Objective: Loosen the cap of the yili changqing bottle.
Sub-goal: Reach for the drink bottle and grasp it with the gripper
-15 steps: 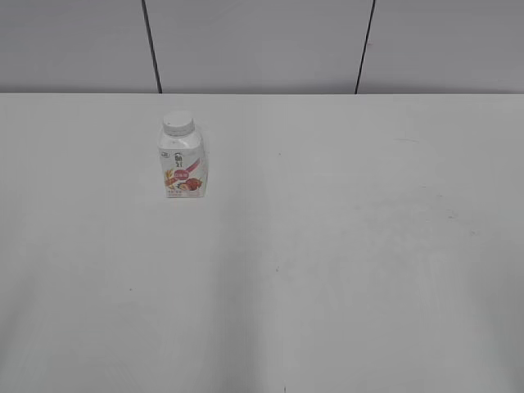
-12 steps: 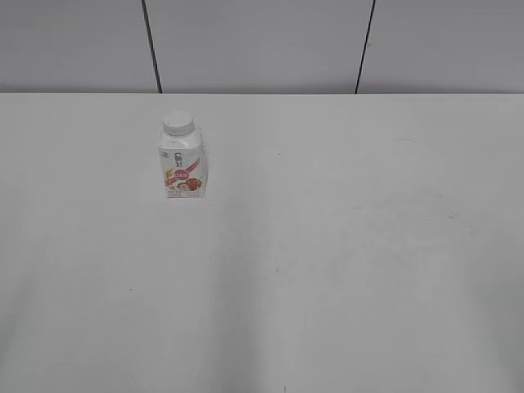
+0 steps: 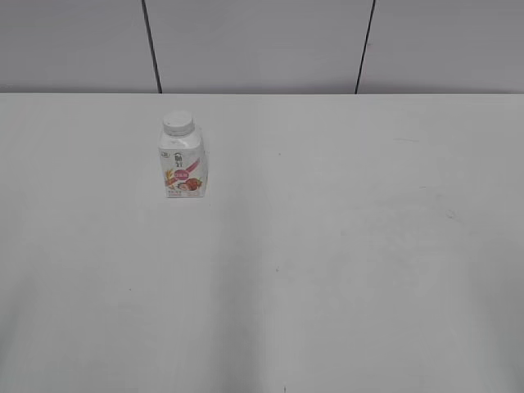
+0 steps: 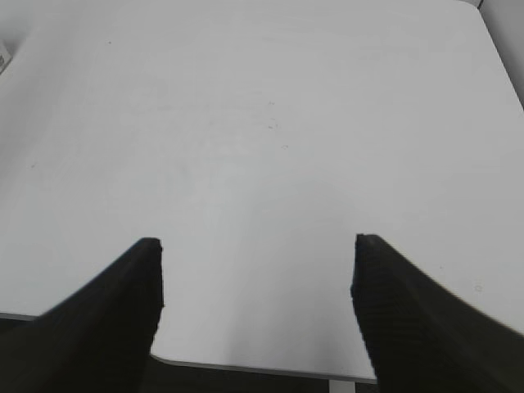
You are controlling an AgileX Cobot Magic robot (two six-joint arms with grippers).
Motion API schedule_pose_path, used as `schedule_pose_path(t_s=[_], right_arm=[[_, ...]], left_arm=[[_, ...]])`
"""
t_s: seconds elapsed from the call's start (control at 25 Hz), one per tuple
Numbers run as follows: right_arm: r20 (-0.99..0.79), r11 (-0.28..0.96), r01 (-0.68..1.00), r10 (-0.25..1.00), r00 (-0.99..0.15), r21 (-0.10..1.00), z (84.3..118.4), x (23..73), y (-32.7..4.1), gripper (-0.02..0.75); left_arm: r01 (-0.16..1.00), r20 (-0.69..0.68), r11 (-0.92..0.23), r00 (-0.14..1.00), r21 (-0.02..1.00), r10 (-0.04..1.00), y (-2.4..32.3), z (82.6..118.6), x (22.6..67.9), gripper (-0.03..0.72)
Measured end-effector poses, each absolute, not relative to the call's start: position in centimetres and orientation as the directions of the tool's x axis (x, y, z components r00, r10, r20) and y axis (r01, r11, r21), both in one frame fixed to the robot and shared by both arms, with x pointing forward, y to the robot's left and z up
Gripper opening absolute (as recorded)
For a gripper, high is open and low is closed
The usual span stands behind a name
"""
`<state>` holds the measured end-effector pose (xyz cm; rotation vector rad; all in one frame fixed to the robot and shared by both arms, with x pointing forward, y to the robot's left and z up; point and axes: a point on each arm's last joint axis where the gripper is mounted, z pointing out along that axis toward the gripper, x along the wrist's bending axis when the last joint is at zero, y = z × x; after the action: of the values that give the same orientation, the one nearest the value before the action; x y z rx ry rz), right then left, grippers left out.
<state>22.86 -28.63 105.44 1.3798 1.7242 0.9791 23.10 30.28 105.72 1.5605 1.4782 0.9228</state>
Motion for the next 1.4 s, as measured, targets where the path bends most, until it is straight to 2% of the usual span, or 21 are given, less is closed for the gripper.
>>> schedule_pose_path(t_s=[0.64,0.8,1.12,1.4], right_arm=[[-0.069,0.143,0.444,0.982,-0.178,0.885,105.4,22.9,-28.6,0.568],[-0.069,0.143,0.444,0.982,-0.178,0.885,105.4,22.9,-28.6,0.568],[-0.069,0.143,0.444,0.982,-0.178,0.885,105.4,22.9,-28.6,0.568],[-0.069,0.143,0.444,0.982,-0.178,0.885,105.4,22.9,-28.6,0.568]], left_arm=[[0.426,-0.008,-0.018,0.059,0.904,0.998,30.3,105.8,23.1,0.538],[0.38,-0.008,-0.015,0.06,0.925,0.998,30.3,107.5,23.0,0.538],[0.256,-0.001,-0.015,0.064,0.967,0.998,30.0,110.6,26.7,0.538],[0.155,0.043,-0.06,0.111,0.986,0.993,29.4,111.9,31.4,0.538]])
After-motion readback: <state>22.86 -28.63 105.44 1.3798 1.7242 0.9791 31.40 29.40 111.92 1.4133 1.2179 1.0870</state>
